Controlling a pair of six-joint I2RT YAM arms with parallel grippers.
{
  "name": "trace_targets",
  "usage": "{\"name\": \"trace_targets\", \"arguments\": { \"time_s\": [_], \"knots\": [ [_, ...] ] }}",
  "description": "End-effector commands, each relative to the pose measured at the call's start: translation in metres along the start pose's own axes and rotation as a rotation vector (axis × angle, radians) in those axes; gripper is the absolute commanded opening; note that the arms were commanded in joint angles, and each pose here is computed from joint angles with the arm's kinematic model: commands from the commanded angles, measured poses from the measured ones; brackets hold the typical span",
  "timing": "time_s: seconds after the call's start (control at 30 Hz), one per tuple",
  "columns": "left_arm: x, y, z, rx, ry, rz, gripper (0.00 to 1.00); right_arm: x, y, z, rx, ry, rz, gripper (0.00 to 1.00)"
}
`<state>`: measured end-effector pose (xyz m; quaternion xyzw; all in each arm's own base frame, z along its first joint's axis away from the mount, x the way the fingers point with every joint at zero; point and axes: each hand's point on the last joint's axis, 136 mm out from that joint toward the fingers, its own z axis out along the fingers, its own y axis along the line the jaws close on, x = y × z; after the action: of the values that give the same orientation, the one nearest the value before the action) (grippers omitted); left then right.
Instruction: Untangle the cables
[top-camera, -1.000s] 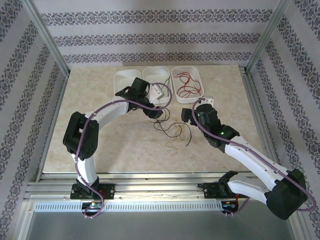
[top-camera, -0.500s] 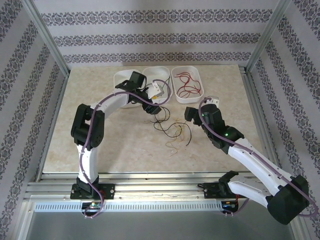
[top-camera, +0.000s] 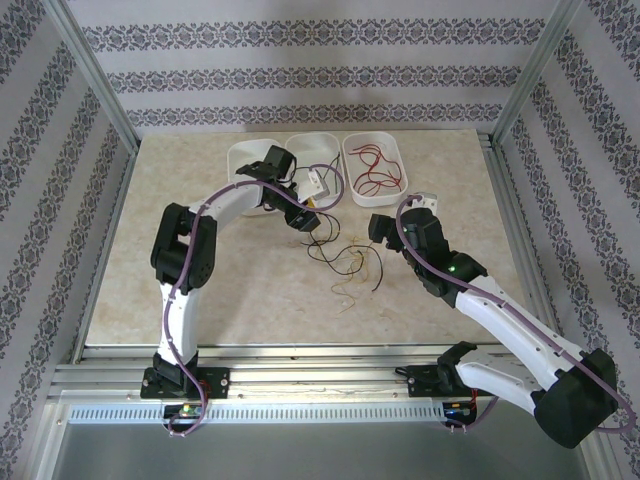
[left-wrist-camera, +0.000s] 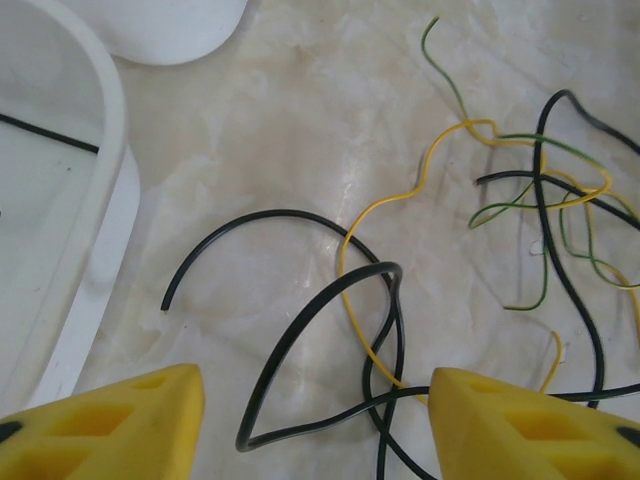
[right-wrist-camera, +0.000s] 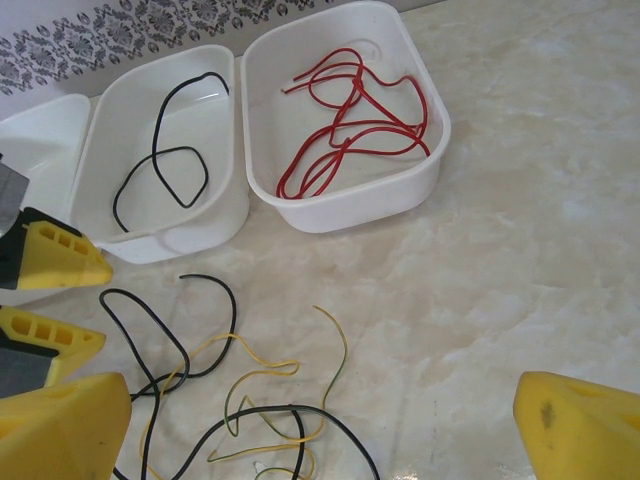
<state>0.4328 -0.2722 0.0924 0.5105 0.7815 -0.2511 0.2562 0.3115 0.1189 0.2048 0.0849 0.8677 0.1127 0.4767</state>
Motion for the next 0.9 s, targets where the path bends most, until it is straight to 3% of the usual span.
{"name": "trace_targets", "arguments": {
  "time_s": [0.0, 0.1, 0.47, 0.63, 0.7, 0.77, 0.87],
  "knots": [
    [0.006, 0.0, 0.01, 0.017, 0.044, -0.017, 0.56, 0.0, -0.002, 0.002, 0.0, -0.005, 0.022, 0.98],
    [0.007, -0.002, 0.014, 0.026, 0.052, -0.014, 0.46, 0.001, -0.004, 0.001, 0.004, -0.004, 0.022, 0.98],
    [0.01, -0.015, 0.026, 0.05, 0.073, 0.008, 0.23, 0.002, -0.009, 0.0, 0.02, -0.014, 0.027, 0.98],
    [0.015, -0.018, 0.03, 0.059, 0.086, -0.001, 0.18, 0.002, -0.009, 0.0, 0.02, -0.017, 0.03, 0.98],
    [0.016, -0.019, 0.033, 0.057, 0.095, 0.001, 0.19, 0.003, -0.01, 0.0, 0.019, -0.018, 0.031, 0.98],
    [0.018, -0.018, 0.037, 0.045, 0.11, 0.006, 0.4, 0.003, -0.009, 0.0, 0.017, -0.017, 0.032, 0.98],
    [0.02, -0.015, 0.043, 0.028, 0.131, 0.001, 0.42, 0.003, -0.008, 0.0, 0.009, -0.015, 0.033, 0.98]
  ]
}}
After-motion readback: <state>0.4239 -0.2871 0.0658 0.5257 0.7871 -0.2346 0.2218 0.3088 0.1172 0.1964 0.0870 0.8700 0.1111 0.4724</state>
